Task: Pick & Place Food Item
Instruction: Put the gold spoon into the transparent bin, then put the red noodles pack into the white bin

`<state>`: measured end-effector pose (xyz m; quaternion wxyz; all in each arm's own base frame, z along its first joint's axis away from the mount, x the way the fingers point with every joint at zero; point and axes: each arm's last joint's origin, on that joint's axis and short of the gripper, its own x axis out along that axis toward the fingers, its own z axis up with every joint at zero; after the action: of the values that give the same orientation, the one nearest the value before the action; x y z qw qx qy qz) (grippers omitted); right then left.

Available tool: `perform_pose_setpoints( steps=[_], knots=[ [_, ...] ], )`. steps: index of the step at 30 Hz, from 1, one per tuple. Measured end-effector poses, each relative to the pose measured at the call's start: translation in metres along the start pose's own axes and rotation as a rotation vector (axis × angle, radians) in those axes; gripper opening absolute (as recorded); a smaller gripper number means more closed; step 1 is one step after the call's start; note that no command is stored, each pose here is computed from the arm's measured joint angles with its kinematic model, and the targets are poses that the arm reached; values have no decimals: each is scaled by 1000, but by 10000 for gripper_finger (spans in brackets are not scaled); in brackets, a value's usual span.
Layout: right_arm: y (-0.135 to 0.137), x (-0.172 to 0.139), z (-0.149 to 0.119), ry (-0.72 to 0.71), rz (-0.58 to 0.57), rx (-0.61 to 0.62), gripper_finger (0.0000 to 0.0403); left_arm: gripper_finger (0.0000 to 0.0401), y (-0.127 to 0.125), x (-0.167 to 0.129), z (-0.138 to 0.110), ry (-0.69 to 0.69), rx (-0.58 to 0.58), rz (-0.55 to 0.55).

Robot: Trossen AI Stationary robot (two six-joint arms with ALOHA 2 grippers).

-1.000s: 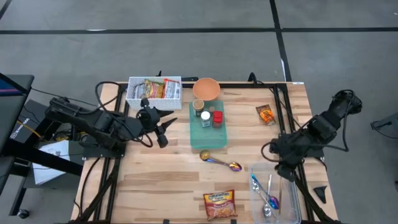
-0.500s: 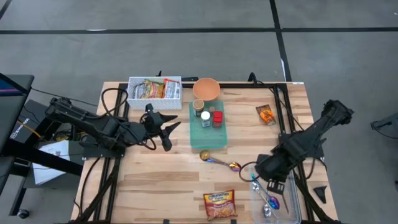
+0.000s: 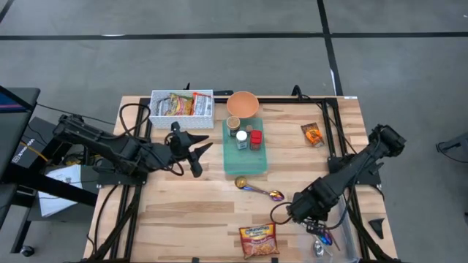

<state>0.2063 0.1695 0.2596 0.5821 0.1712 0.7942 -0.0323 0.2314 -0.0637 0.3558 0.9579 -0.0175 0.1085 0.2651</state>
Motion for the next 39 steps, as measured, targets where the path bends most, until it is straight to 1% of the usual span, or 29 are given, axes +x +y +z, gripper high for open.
perform_pose_setpoints(
  steps=[3, 5, 11, 14, 16, 18, 21, 24, 28, 30, 35, 39],
  knots=[
    [0, 0, 0, 1, 9, 7, 24, 114, 0, -3, 1, -1, 0, -15],
    [0, -1, 1, 2, 9, 22, 48, 114, 0, -3, 0, 2, 2, -16],
    [-1, -2, 2, -15, 2, 67, 143, 114, 1, -5, 0, 9, 12, -19],
    [-2, -6, 4, -43, 0, 125, 168, 114, 0, -6, 0, 9, 13, -24],
    [-3, -10, 5, -82, 10, 168, 173, 114, 0, -6, -1, 10, 15, -25],
    [-7, -13, 9, -107, 12, 221, 169, 114, 0, -6, -1, 9, 14, -26],
    [-10, -15, 15, -119, 15, 253, 144, 114, 0, -6, -1, 9, 15, -26],
    [-13, -15, 22, -130, 14, 261, 101, 114, 0, -6, -1, 9, 14, -26],
    [-19, -18, 29, -166, -1, 289, 31, 114, 0, -6, -1, 9, 8, -26],
    [-22, -19, 32, -182, -7, 309, 9, 114, 0, -6, -1, 9, 7, -26],
    [-28, -22, 36, -196, -13, 358, 16, 114, 0, -6, -1, 9, 7, -26],
    [-29, -22, 37, -214, -27, 392, 3, 114, 0, -6, -1, 9, 7, -26]
  ],
)
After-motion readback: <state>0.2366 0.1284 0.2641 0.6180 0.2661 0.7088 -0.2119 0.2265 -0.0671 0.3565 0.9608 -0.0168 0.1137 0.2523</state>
